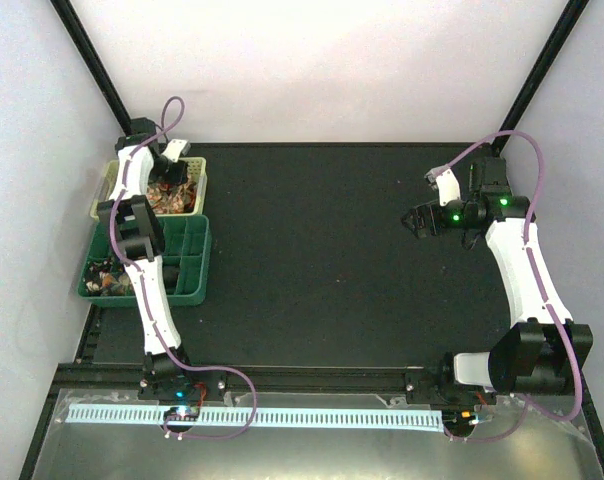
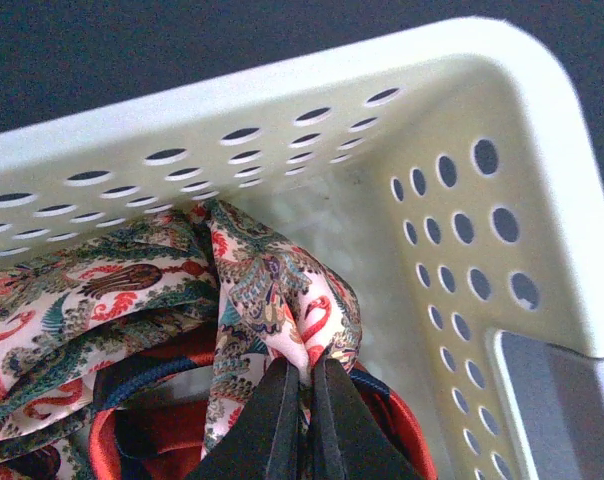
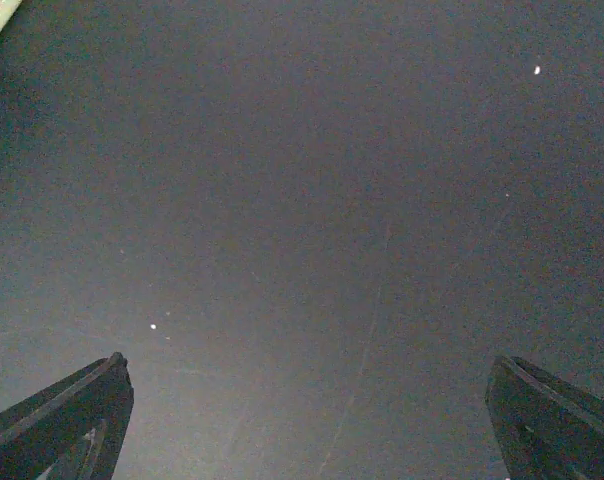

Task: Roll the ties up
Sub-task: Pick up the tie from the bin.

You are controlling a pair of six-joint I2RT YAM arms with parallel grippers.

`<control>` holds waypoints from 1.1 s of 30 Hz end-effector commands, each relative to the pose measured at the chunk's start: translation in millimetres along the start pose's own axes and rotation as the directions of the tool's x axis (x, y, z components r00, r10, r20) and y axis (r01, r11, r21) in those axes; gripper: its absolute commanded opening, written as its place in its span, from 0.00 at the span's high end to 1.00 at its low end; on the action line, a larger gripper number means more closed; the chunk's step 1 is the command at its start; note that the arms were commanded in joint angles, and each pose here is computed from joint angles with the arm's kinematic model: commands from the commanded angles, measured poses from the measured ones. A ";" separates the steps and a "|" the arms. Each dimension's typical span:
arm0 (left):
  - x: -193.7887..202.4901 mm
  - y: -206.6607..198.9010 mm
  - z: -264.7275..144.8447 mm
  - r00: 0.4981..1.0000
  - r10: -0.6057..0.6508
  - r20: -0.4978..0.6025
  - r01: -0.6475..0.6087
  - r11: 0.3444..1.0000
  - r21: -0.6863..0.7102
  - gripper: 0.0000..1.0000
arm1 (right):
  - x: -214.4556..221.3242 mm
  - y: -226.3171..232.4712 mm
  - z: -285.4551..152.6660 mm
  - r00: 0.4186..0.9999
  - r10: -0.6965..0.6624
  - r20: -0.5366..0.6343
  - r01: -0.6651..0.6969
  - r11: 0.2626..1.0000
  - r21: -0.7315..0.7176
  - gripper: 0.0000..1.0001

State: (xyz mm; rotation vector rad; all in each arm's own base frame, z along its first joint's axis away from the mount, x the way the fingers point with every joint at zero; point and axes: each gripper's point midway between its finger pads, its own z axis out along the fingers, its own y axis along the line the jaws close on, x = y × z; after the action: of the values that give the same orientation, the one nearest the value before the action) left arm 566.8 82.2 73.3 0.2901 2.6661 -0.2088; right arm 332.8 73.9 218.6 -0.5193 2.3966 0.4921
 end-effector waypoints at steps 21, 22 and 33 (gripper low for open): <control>-106.4 -53.5 -340.4 0.751 0.214 0.625 -0.100 0.972 -0.213 0.98 | -24.2 23.5 -22.1 0.992 -0.041 0.116 0.049 0.996 -0.069 0.00; -107.7 -61.2 -355.3 0.727 0.226 0.649 -0.110 0.970 -0.215 0.98 | -25.1 25.6 -22.9 0.992 -0.041 0.122 0.051 0.996 -0.077 0.00; -98.1 -182.3 -499.7 0.388 0.310 0.868 -0.367 0.916 -0.163 0.99 | -30.9 42.7 -37.1 0.982 -0.053 0.179 0.076 0.989 -0.127 0.00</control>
State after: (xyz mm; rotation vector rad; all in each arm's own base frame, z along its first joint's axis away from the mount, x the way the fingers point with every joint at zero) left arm 453.1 36.5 505.7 0.4034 1.7377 -0.1118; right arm 320.6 93.1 252.9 -0.5644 2.2607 0.6138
